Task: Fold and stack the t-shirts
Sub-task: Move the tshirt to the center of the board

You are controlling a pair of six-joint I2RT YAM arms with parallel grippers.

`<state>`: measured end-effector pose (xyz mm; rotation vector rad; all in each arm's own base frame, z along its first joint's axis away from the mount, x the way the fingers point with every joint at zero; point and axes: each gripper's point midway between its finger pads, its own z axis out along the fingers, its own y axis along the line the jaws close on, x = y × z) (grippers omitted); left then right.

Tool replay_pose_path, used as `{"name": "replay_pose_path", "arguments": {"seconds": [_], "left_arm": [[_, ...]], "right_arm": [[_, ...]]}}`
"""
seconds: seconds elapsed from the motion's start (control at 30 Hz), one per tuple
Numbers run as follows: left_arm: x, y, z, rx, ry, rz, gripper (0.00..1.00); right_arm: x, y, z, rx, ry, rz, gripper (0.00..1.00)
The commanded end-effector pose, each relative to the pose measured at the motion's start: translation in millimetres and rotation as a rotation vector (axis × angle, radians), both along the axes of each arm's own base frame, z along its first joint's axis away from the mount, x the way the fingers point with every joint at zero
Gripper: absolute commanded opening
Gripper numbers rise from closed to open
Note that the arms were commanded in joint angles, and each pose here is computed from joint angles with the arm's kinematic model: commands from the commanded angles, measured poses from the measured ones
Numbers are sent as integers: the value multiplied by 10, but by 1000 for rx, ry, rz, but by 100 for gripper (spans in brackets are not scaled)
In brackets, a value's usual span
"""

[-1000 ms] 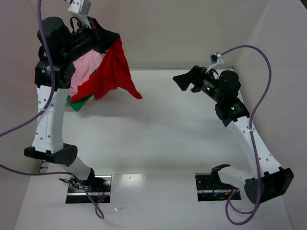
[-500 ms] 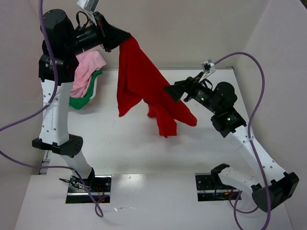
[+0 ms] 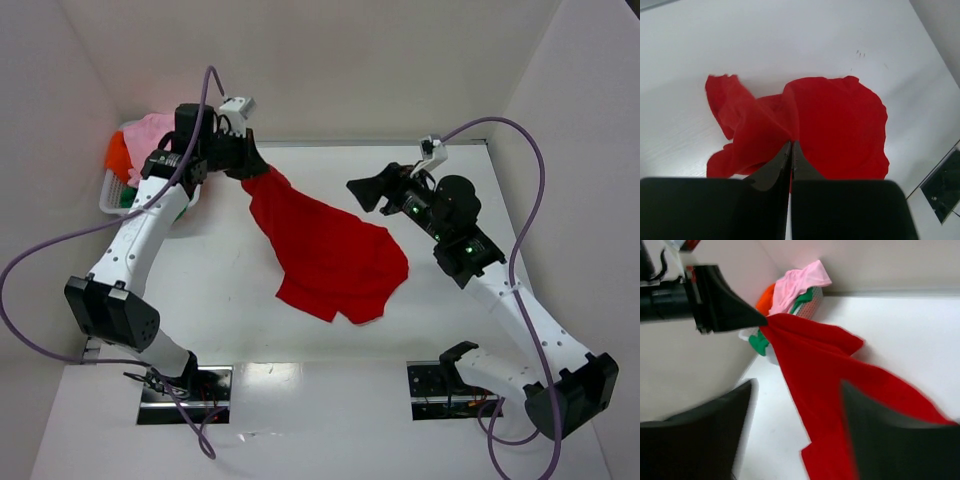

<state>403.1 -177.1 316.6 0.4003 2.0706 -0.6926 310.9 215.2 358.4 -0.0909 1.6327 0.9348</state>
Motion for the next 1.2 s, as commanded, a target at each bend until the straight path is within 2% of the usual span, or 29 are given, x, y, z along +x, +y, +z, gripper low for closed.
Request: {"name": "replay_pose_path", "arguments": {"seconds": [0.0, 0.07, 0.2, 0.37, 0.43, 0.53, 0.7, 0.9, 1.17], "left_arm": [[-137, 123, 449, 27, -184, 14, 0], [-137, 167, 360, 48, -173, 31, 0], [-122, 172, 384, 59, -183, 48, 0], [-66, 227, 956, 12, -289, 117, 0], [-61, 221, 1179, -16, -344, 124, 0], [-120, 226, 1609, -64, -435, 134, 0], [-194, 182, 1962, -99, -516, 100, 0], [-247, 120, 2053, -115, -535, 56, 0], [-471, 123, 1806, -100, -477, 20, 0]], "right_arm": [[89, -17, -25, -31, 1, -36, 91], [138, -60, -158, -55, 44, -71, 99], [155, -96, -352, -108, 95, -87, 99], [263, -211, -1030, -200, 293, -179, 99], [261, -238, -1195, -213, 329, -195, 99], [249, -198, -1268, -202, 353, -179, 99], [258, -220, -1380, -215, 368, -193, 99], [317, -131, -1688, -223, 431, -171, 99], [497, -10, -1947, -217, 473, -167, 99]]}}
